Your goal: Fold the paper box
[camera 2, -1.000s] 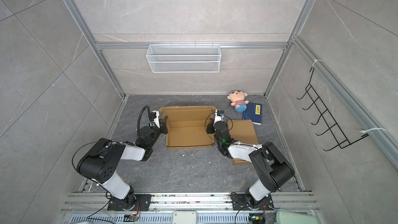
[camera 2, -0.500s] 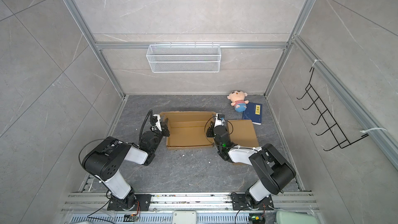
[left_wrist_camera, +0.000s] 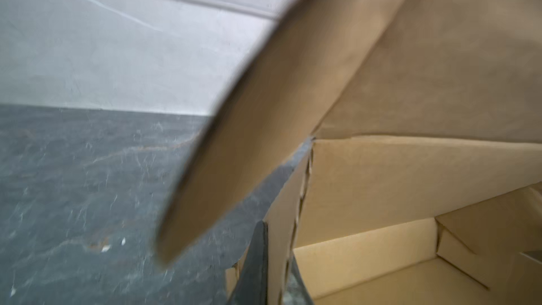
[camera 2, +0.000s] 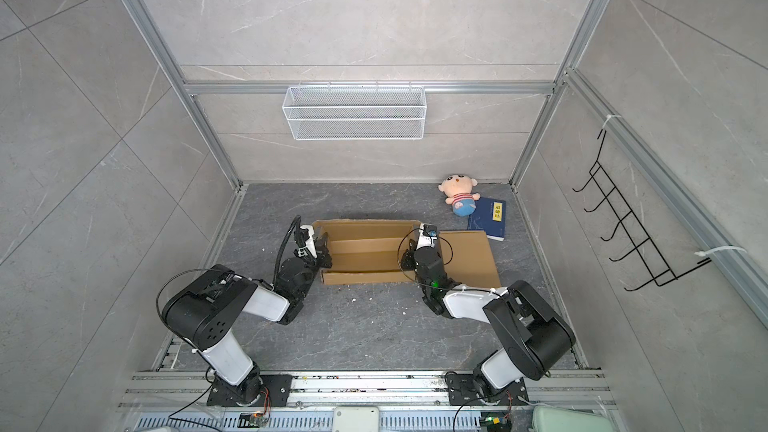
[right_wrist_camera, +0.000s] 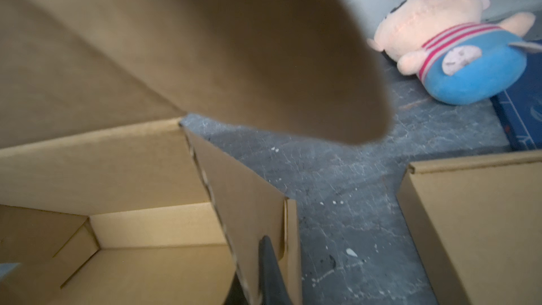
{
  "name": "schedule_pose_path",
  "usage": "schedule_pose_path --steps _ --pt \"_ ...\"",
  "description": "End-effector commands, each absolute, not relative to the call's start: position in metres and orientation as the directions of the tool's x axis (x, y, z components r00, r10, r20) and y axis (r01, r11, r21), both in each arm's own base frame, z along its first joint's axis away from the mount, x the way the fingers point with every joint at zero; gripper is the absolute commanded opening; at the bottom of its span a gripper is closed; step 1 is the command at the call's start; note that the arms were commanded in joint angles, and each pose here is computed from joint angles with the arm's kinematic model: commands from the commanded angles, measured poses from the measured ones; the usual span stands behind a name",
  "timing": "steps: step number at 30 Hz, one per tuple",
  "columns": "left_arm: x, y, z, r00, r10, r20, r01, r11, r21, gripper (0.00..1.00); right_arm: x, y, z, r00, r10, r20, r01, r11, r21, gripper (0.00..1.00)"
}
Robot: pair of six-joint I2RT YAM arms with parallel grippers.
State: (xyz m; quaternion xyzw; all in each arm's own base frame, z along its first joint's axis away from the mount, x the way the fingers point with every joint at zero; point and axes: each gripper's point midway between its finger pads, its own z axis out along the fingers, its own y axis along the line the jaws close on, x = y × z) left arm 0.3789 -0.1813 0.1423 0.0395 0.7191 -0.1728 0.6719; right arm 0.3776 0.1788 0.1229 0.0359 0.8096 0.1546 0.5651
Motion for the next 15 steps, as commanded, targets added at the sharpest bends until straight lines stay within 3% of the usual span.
schedule_pose_path --steps 1,8,15 --pt "0.364 -0.17 0.096 -0.244 -0.122 -0.962 0.23 0.956 -0.179 0.0 0.349 0.164 0.063 -0.536 0.137 -0.833 -0.068 0.977 0.204 0.0" --pt "0.361 -0.168 0.103 -0.218 -0.084 -0.972 0.247 0.959 -0.138 0.0 0.346 0.162 0.065 -0.543 0.132 -0.829 -0.062 0.978 0.197 0.0" --pt "0.359 -0.171 0.108 -0.2 -0.046 -0.979 0.279 0.955 -0.101 0.0 0.344 0.161 0.088 -0.577 0.051 -0.815 -0.116 0.983 0.144 0.2"
